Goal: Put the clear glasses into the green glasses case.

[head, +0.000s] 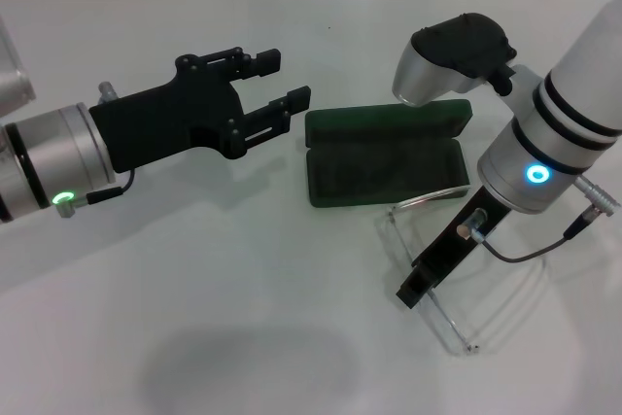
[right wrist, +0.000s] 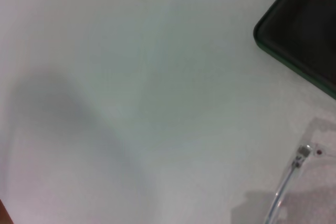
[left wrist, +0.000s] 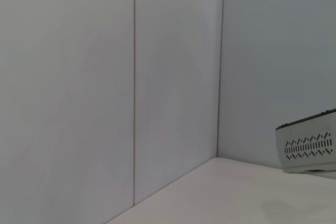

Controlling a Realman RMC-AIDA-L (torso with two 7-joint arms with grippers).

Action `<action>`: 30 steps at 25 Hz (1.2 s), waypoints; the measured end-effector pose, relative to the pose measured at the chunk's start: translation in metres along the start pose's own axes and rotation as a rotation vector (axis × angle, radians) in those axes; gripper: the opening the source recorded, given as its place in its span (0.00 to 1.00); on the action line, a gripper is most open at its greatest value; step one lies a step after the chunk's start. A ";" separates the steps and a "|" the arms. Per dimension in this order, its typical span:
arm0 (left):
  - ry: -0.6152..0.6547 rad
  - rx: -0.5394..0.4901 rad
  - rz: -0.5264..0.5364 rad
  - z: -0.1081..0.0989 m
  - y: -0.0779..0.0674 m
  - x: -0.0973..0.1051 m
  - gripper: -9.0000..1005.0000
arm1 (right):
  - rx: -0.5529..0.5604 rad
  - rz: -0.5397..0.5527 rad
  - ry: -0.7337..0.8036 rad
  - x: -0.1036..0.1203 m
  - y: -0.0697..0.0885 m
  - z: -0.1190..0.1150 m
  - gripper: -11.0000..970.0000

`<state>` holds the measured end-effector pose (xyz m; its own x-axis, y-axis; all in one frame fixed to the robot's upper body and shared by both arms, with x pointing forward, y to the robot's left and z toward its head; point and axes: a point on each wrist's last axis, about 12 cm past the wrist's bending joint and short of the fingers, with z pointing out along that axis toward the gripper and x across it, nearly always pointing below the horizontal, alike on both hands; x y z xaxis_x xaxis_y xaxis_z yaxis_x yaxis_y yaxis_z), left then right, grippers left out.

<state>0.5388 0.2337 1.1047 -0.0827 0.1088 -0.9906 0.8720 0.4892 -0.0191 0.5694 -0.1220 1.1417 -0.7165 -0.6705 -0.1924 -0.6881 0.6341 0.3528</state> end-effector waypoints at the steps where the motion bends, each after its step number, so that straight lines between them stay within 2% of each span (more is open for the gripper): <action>1: 0.000 -0.001 0.000 0.000 0.000 0.000 0.55 | 0.000 0.000 0.001 0.000 0.000 0.000 0.38; 9: -0.003 -0.004 -0.003 0.000 0.000 0.000 0.55 | -0.003 -0.005 0.006 0.001 0.000 0.000 0.38; 13: -0.029 -0.010 -0.037 0.000 -0.002 0.003 0.55 | -0.012 -0.013 0.015 0.002 0.001 0.000 0.32; 19: -0.088 -0.048 -0.089 -0.001 -0.001 0.011 0.55 | -0.034 -0.030 -0.009 0.006 -0.003 -0.007 0.26; 23: -0.135 -0.066 -0.082 -0.003 -0.003 0.018 0.55 | -0.051 -0.041 -0.035 0.011 -0.008 -0.011 0.20; 30: -0.249 -0.063 -0.077 -0.005 -0.012 0.027 0.55 | -0.091 -0.082 -0.096 0.020 -0.014 -0.016 0.20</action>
<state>0.5239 0.2347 1.0787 -0.0201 -0.1431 -0.9895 0.8351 0.5418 -0.0953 0.5667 -0.1507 1.1475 -0.6689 -0.6760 -0.3092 -0.7348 0.5383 0.4126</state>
